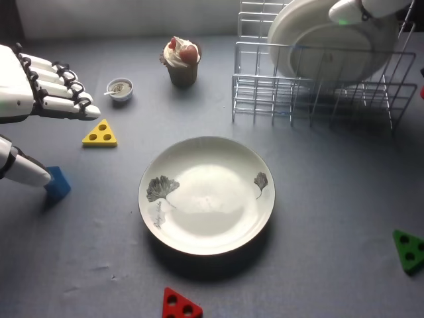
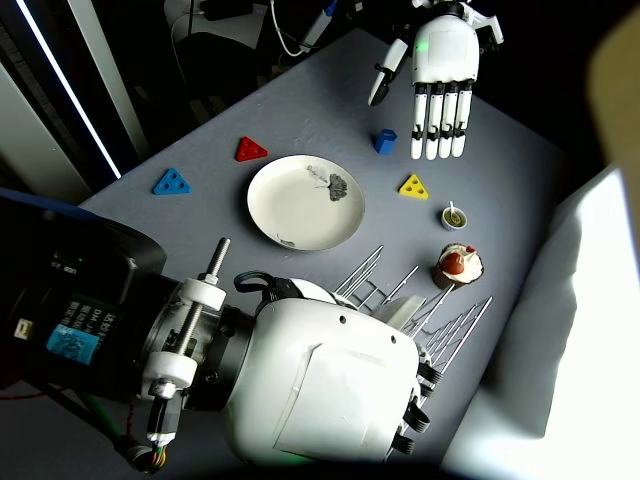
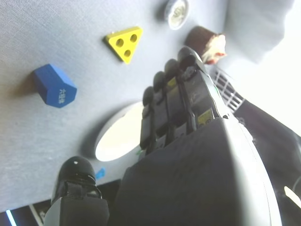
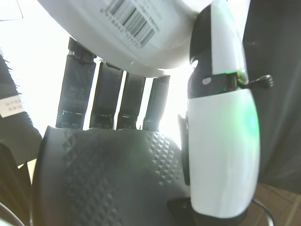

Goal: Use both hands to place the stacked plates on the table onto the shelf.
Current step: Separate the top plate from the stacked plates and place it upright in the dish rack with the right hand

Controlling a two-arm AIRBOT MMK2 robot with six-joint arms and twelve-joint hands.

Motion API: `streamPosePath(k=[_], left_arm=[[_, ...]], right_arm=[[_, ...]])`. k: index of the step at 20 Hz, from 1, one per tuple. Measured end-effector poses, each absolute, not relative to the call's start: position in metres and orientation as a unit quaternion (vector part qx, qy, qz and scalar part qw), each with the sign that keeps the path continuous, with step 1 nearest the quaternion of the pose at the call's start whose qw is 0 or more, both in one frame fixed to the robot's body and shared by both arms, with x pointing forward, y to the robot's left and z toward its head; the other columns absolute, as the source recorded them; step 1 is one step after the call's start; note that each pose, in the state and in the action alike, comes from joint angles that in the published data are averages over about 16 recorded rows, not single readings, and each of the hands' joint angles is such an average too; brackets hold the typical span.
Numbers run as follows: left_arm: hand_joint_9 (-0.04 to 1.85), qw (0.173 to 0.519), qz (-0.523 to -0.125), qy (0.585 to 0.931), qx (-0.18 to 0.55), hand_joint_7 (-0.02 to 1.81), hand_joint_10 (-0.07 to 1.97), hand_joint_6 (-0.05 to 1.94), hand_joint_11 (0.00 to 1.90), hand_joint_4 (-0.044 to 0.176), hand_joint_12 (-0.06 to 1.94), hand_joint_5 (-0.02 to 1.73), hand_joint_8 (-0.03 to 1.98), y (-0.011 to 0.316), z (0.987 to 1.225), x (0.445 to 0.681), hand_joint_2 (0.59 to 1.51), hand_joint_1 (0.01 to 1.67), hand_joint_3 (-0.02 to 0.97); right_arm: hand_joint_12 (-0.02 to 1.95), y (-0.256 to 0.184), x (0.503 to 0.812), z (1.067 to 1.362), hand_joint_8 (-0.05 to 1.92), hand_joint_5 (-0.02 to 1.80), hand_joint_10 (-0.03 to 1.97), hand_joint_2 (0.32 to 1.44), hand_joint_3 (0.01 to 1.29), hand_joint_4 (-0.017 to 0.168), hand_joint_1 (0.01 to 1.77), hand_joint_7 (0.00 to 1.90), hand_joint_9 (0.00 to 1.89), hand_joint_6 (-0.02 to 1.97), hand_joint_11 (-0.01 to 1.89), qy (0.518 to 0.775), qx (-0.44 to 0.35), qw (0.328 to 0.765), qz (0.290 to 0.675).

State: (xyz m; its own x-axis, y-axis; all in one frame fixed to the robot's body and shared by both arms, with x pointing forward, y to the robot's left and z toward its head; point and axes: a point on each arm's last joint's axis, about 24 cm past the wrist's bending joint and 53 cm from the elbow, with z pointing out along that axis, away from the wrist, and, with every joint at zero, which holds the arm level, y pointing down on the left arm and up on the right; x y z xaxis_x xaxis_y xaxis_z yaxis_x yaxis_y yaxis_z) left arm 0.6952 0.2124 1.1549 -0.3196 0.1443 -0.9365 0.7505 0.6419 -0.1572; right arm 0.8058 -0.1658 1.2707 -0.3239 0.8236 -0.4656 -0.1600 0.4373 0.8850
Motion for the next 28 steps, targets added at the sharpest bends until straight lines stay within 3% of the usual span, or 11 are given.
streamPosePath(k=[8, 18, 28], left_arm=[[0.23, 0.491, -0.365, 0.743, 0.272, 0.22, 0.01, 0.01, 0.24, 0.002, 0.02, 0.17, 0.01, 0.203, 1.171, 0.685, 1.103, 0.02, 0.003], [0.22, 0.435, -0.467, 0.714, 0.285, 0.21, 0.01, 0.01, 0.22, 0.002, 0.02, 0.17, 0.01, 0.171, 1.185, 0.642, 1.105, 0.02, 0.003], [0.21, 0.398, -0.479, 0.706, 0.335, 0.21, 0.01, 0.01, 0.2, 0.002, 0.02, 0.16, 0.01, 0.146, 1.169, 0.607, 1.105, 0.02, 0.003]], right_arm=[[0.02, -0.163, 0.804, 1.271, 0.02, 0.82, 0.01, 0.95, 0.01, -0.002, 1.03, 0.86, 0.91, 0.03, 0.99, 0.665, 0.249, 0.523, 0.472], [0.02, -0.158, 0.803, 1.272, 0.01, 0.69, 0.01, 0.91, 0.01, -0.002, 0.94, 0.72, 0.75, 0.02, 0.83, 0.666, 0.249, 0.518, 0.476], [0.02, -0.151, 0.799, 1.283, 0.02, 0.66, 0.01, 0.9, 0.01, -0.002, 0.94, 0.66, 0.7, 0.02, 0.79, 0.662, 0.237, 0.521, 0.483]])
